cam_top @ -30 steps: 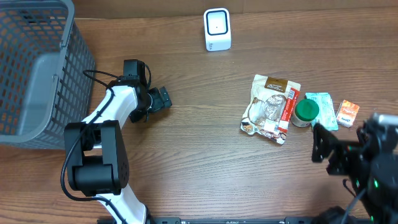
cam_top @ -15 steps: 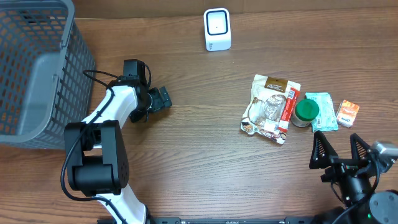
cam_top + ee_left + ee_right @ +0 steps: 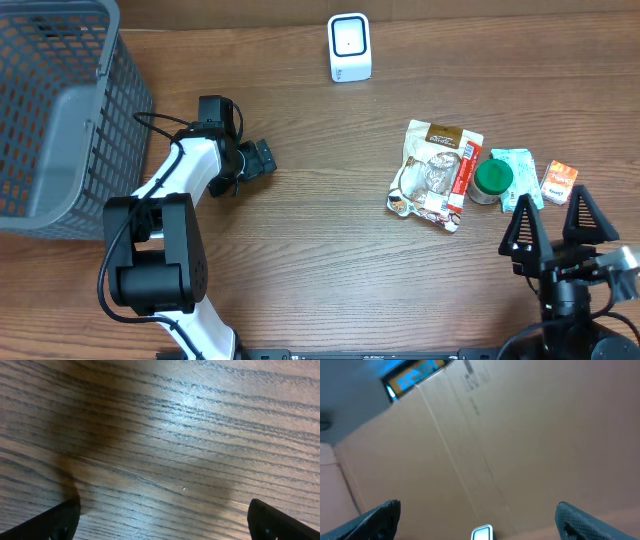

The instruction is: Scan the item barcode

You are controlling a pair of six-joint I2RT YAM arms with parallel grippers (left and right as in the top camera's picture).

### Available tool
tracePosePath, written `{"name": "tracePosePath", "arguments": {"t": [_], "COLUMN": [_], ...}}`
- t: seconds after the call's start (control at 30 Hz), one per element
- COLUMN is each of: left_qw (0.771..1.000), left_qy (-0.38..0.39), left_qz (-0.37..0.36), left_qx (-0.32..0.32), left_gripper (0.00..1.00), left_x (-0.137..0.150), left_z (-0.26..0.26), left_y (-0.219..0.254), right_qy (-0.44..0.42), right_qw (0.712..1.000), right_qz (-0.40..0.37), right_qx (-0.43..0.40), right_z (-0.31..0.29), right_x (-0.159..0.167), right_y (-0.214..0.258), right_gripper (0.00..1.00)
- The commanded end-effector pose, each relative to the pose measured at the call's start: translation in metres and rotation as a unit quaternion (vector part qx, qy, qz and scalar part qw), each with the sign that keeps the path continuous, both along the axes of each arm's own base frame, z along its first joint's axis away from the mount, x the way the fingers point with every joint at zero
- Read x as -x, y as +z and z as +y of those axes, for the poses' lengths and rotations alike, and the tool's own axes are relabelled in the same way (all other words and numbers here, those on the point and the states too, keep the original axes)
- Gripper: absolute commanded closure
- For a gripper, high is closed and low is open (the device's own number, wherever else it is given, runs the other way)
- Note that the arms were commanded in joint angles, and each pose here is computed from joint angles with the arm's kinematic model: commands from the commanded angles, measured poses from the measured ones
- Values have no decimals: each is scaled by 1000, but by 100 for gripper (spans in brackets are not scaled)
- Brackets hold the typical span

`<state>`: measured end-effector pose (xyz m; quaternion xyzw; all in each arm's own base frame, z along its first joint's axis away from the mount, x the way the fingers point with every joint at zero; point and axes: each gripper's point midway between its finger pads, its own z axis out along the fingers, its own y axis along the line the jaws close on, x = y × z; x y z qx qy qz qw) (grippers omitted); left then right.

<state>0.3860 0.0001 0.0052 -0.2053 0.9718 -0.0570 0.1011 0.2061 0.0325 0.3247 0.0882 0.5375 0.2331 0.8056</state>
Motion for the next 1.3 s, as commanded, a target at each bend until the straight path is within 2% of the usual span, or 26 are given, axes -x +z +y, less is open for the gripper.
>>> {"name": "tracePosePath", "arguments": {"t": [0.0, 0.1, 0.33, 0.7, 1.03, 1.27], "left_qw": [998, 998, 998, 998, 998, 998], "left_qy": [10, 10, 10, 10, 10, 10], "left_qz": [69, 69, 69, 69, 69, 69], "left_qx": [-5, -5, -5, -5, -5, -5], "left_gripper": [0, 0, 0, 0, 0, 0], "left_x": [32, 32, 32, 32, 32, 32], "left_z": [6, 6, 6, 6, 6, 6], "left_y": [-40, -40, -40, -40, -40, -40], "right_qy": [10, 7, 5, -9, -23, -22], "right_qw": [998, 998, 998, 989, 970, 969], "right_qz": [-36, -48, -7, 81, 196, 198], "right_qx": [45, 49, 58, 125, 145, 145], "right_z": [9, 9, 11, 13, 1, 1], "right_x": [2, 0, -15, -30, -38, -38], "right_y": [-3, -9, -49, -95, -152, -153], "right_gripper": [0, 0, 0, 0, 0, 0]}}
